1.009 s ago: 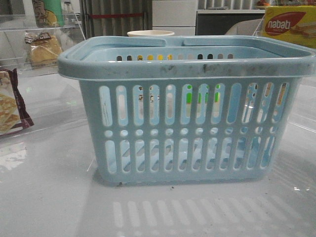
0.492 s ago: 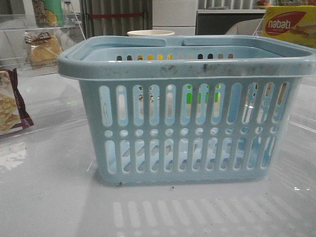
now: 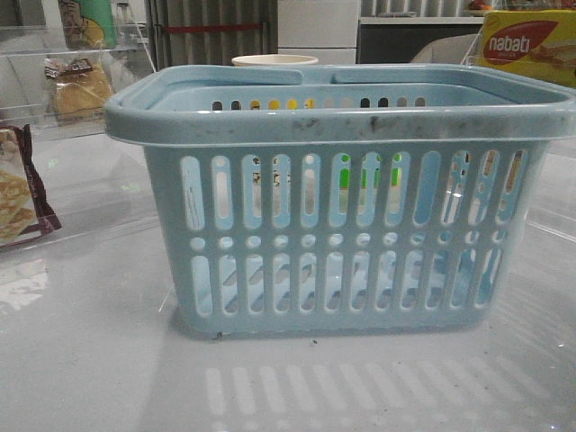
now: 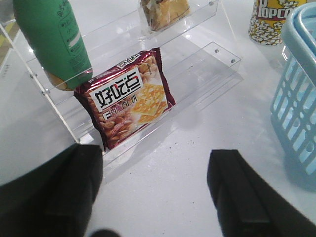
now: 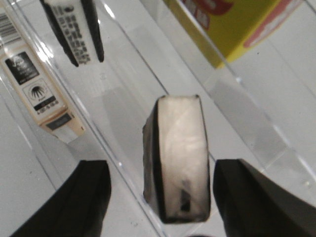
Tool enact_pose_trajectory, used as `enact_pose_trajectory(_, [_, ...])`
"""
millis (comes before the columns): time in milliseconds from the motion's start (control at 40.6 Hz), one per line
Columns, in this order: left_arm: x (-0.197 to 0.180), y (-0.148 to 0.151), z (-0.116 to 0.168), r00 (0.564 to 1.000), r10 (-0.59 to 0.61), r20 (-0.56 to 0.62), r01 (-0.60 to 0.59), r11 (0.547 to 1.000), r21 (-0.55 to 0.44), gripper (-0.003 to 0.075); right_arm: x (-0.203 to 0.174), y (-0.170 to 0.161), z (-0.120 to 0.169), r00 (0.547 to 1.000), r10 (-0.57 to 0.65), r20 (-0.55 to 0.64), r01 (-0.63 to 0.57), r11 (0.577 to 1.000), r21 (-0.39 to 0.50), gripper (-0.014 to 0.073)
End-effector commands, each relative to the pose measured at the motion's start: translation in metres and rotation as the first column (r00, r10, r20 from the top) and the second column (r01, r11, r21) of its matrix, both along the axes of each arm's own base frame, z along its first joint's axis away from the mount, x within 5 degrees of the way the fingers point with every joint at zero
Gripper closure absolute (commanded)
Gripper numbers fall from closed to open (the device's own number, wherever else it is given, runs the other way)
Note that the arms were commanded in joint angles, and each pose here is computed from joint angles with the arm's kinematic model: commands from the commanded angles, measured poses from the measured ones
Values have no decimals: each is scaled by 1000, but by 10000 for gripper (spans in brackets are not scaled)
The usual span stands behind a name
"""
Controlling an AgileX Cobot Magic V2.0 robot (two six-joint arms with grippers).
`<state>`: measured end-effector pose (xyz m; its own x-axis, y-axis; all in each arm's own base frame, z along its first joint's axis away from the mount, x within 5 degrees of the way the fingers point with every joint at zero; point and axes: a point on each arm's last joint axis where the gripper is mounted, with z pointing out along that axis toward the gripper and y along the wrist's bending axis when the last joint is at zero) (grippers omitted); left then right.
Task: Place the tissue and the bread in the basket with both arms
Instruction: 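Reach the right gripper to the shelf and grasp the white-black tissue pack, then carry the tissue pack over the basket with the right gripper and release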
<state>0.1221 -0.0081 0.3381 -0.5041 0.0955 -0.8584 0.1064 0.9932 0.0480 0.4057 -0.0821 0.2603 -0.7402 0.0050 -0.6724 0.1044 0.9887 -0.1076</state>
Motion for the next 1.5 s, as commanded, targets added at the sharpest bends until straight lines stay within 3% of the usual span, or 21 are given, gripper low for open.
enact_pose_trajectory(0, [4, -1, 16, 994, 2, 105, 0, 1000, -17, 216, 4, -3, 37, 984, 7, 180, 2, 999, -51, 85])
enact_pose_trajectory(197, [4, -1, 16, 994, 2, 105, 0, 1000, -17, 216, 4, -4, 36, 983, 8, 181, 2, 999, -51, 354])
enact_pose_trajectory(295, [4, -1, 16, 994, 2, 105, 0, 1000, -17, 216, 2, -3, 41, 982, 8, 189, 2, 999, -53, 416])
enact_pose_trajectory(492, [4, -1, 16, 994, 2, 105, 0, 1000, -17, 216, -16, 2, 76, 965, -2, 262, 12, 999, -35, 422])
enact_pose_trajectory(689, [4, -1, 16, 994, 2, 105, 0, 1000, -17, 216, -58, 23, 138, 925, 27, 378, -15, 999, -35, 422])
enact_pose_trajectory(861, [4, -1, 16, 994, 2, 105, 0, 1000, -17, 216, -106, 51, 184, 887, 91, 453, -76, 996, -50, 422])
enact_pose_trajectory(1009, [4, -1, 16, 994, 2, 105, 0, 1000, -17, 216, -143, 84, 206, 865, 158, 476, -192, 981, 24, 422])
enact_pose_trajectory(1205, [4, -1, 16, 994, 2, 105, 0, 1000, -17, 216, -158, 133, 199, 864, 313, 395, -385, 916, 114, 422])
enact_pose_trajectory(1353, [4, -1, 16, 994, 2, 105, 0, 1000, -17, 216, -152, 173, 174, 836, 433, 337, -499, 856, 138, 422])
enact_pose_trajectory(1476, [4, -1, 16, 994, 2, 105, 0, 1000, -17, 216, -138, 194, 149, 827, 479, 295, -535, 832, 149, 418])
